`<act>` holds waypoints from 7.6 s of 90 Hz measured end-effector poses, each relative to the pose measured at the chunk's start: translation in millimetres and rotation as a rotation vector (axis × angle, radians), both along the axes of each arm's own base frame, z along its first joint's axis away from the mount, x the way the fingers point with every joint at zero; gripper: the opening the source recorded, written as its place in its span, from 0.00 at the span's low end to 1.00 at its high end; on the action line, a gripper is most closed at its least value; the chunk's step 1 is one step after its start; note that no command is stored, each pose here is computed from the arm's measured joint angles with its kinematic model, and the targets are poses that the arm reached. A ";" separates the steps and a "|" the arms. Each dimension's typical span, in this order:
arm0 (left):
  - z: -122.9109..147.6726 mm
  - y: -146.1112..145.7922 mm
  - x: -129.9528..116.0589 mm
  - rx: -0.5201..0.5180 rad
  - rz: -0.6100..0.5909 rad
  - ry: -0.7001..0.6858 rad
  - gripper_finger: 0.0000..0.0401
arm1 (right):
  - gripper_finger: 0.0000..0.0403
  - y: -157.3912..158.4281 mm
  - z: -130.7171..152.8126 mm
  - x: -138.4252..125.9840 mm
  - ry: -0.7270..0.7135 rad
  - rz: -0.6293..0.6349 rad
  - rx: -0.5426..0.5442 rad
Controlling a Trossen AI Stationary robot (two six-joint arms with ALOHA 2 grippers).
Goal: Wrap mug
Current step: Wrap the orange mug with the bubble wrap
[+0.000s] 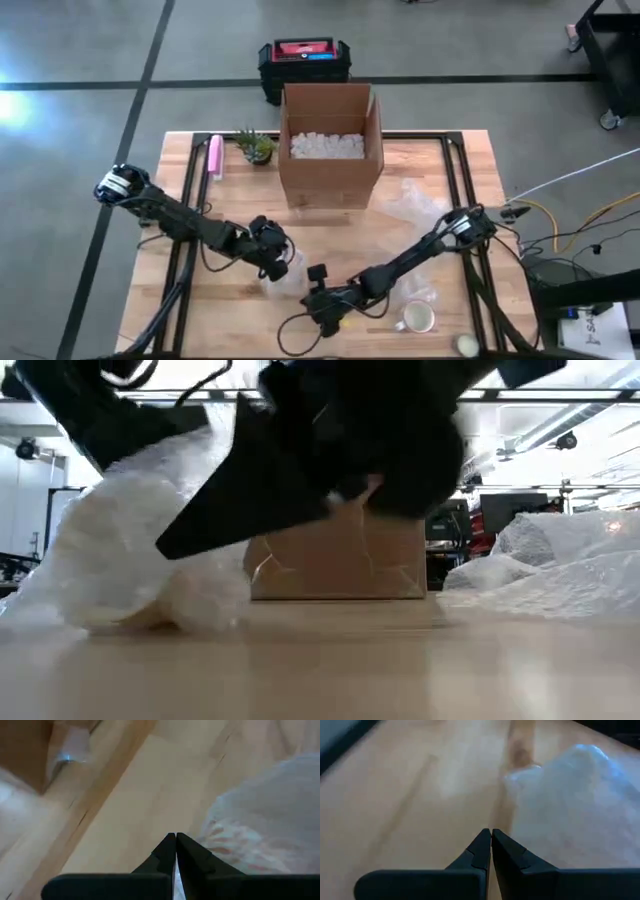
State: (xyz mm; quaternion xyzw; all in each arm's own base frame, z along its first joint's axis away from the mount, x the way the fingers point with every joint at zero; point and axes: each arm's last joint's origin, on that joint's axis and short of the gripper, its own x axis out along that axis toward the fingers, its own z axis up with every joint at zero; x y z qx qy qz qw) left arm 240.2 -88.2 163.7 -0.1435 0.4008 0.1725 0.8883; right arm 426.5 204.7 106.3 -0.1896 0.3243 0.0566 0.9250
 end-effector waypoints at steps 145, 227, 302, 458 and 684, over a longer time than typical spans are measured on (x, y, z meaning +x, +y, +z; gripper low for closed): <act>-7.1 -5.5 -6.1 -0.273 -0.030 -0.175 0.00 | 0.53 -61.7 40.8 -74.8 0.585 -0.145 -0.261; -14.8 -6.7 -15.1 -0.257 0.056 -0.232 0.00 | 0.39 -57.7 -32.8 -62.3 0.094 0.048 -0.332; 60.5 -21.5 -17.1 -0.315 -0.083 -0.359 0.00 | 0.05 -46.4 42.9 -31.3 0.353 0.165 0.349; 80.4 -33.7 -14.7 -0.293 -0.164 -0.389 0.00 | 0.31 -131.0 1.6 23.5 0.268 0.320 0.925; 32.6 -69.6 65.4 -0.161 -0.325 0.323 0.00 | 0.05 -108.9 68.2 -11.4 0.107 0.043 0.180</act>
